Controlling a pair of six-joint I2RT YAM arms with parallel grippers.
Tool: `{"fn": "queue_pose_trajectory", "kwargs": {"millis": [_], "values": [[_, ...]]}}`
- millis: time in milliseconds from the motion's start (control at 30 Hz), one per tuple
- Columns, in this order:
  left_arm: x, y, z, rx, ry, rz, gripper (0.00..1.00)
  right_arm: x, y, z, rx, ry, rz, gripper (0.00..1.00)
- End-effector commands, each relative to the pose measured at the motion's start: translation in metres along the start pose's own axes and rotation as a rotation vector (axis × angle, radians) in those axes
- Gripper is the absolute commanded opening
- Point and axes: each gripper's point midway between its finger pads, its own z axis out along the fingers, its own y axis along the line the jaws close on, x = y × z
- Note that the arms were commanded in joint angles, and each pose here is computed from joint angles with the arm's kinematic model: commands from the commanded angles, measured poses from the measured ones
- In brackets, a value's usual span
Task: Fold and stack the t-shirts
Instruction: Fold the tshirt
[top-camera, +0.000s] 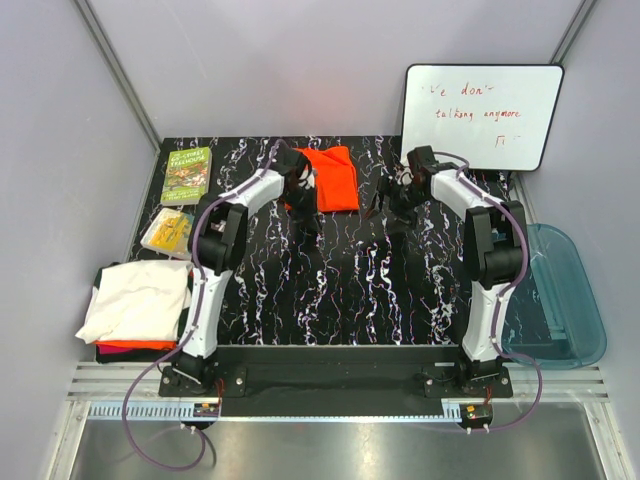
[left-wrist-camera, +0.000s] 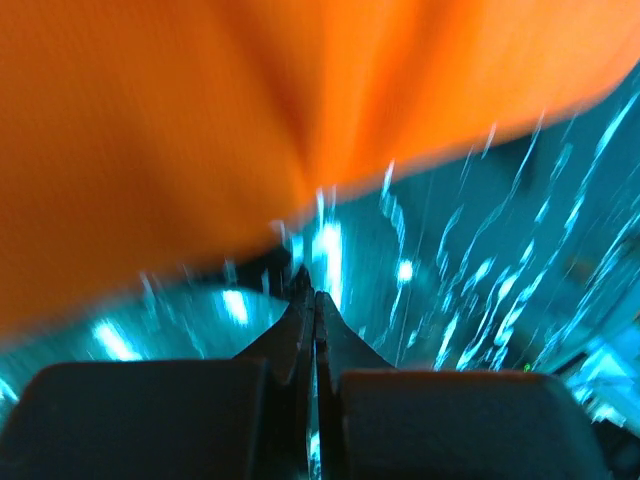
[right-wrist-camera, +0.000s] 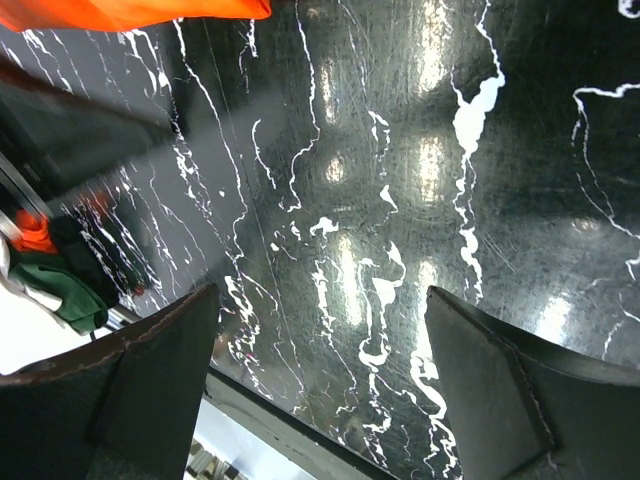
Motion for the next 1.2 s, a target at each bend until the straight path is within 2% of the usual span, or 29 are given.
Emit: {"fn": "queue_pose_trajectory", "kwargs": {"millis": [0,33,133,200,300,333,500,633,800,833,967,1067,1167], "values": [[0.068,0.002,-0.006,-0.072,0.143,0.075,0.0,-0.014,0.017,-0.035,-0.004,-0.109,-0.071,0.91],[0.088,-0.001,-0.011,-0.08,0.173,0.089,0.0,-0.015,0.018,-0.037,-0.005,-0.115,-0.081,0.91],[0.118,-0.009,-0.024,-0.078,0.196,0.139,0.0,-0.014,0.018,-0.04,0.002,-0.113,-0.087,0.91],[0.112,-0.017,-0.036,-0.078,0.129,0.182,0.0,-0.014,0.017,-0.039,0.006,-0.111,-0.085,0.91],[0.073,-0.032,-0.066,-0.114,-0.049,0.224,0.0,-0.011,0.014,-0.034,0.007,-0.093,-0.07,0.91],[0.047,-0.041,-0.075,-0.099,-0.106,0.226,0.0,-0.009,0.014,-0.032,0.008,-0.086,-0.067,0.91],[-0.02,-0.051,-0.085,-0.067,-0.191,0.184,0.0,-0.003,0.007,-0.027,0.02,-0.068,-0.047,0.91],[-0.07,-0.045,-0.072,-0.023,-0.247,0.116,0.0,0.004,0.0,-0.024,0.035,-0.052,-0.038,0.91],[-0.102,-0.018,-0.035,0.056,-0.24,-0.058,0.0,0.013,-0.007,-0.021,0.046,-0.03,-0.018,0.91],[-0.11,-0.019,-0.031,0.093,-0.248,-0.12,0.0,0.013,-0.007,-0.021,0.047,-0.031,-0.02,0.92],[-0.116,-0.02,-0.01,0.195,-0.204,-0.212,0.0,0.015,-0.006,-0.023,0.047,-0.034,-0.017,0.92],[-0.102,-0.016,0.0,0.2,-0.153,-0.217,0.0,0.013,-0.005,-0.024,0.046,-0.04,-0.02,0.92],[-0.072,-0.005,0.005,0.164,-0.085,-0.199,0.0,0.009,-0.003,-0.025,0.042,-0.045,-0.02,0.92]]}}
